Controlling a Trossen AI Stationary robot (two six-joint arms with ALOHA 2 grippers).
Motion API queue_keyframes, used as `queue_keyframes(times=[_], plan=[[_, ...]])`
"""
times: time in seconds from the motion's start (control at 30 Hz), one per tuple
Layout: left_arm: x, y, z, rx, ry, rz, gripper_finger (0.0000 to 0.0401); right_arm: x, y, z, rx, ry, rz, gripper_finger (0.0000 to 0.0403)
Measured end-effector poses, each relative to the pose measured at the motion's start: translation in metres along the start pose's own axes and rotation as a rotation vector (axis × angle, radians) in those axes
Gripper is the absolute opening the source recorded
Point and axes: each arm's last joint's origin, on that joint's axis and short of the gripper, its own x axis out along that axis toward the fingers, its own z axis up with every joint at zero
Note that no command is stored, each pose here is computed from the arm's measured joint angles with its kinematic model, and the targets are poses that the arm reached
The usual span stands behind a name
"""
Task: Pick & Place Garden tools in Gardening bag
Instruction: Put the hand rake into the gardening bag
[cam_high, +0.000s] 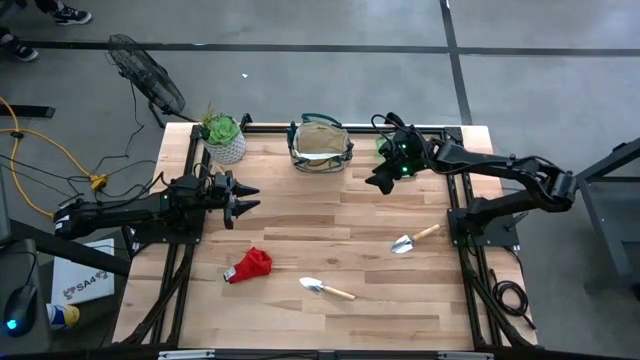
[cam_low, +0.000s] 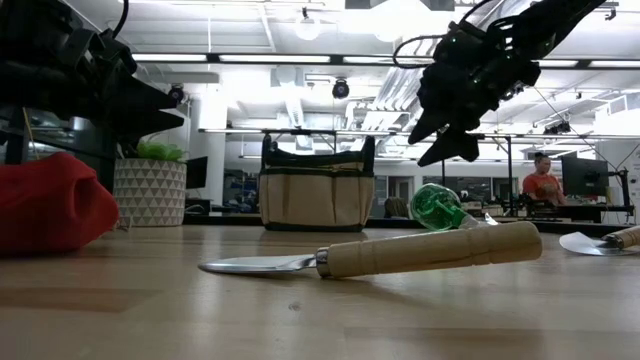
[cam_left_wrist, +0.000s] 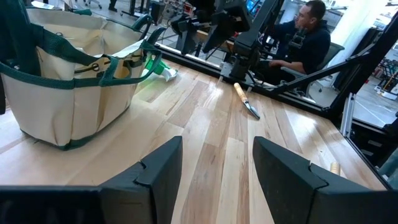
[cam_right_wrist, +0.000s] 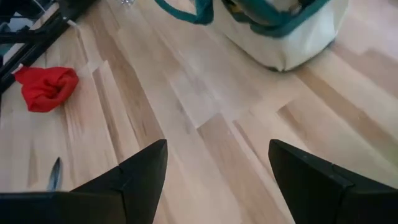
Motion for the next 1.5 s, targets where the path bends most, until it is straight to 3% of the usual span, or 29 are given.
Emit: queue_keyframes(times=[0.17, 0.43, 0.9, 1.17, 1.5], plan=[[0.000, 0.000, 0.000, 0.000, 0.000, 0.000, 0.0193, 0.000, -0.003, -0.008, 0.139, 0.078, -0.032, 0.0272], [0.000, 0.000, 0.000, 0.000, 0.000, 0.000, 0.0193, -0.002, -0.003, -0.024, 0.489, 0.236, -0.067, 0.0272], [0.000, 0.000, 0.000, 0.000, 0.000, 0.000, 0.0193, -0.001, 0.015, -0.048, 0.806, 0.420, -0.187, 0.0272], [0.000, 0.000, 0.000, 0.000, 0.000, 0.000, 0.0193, -0.005, 0.028, -0.073, 0.859, 0.508, -0.433, 0.0272], [0.000, 0.000, 0.000, 0.000, 0.000, 0.000, 0.0193, -0.006, 0.045, -0.089, 0.775, 0.562, -0.511, 0.0272]])
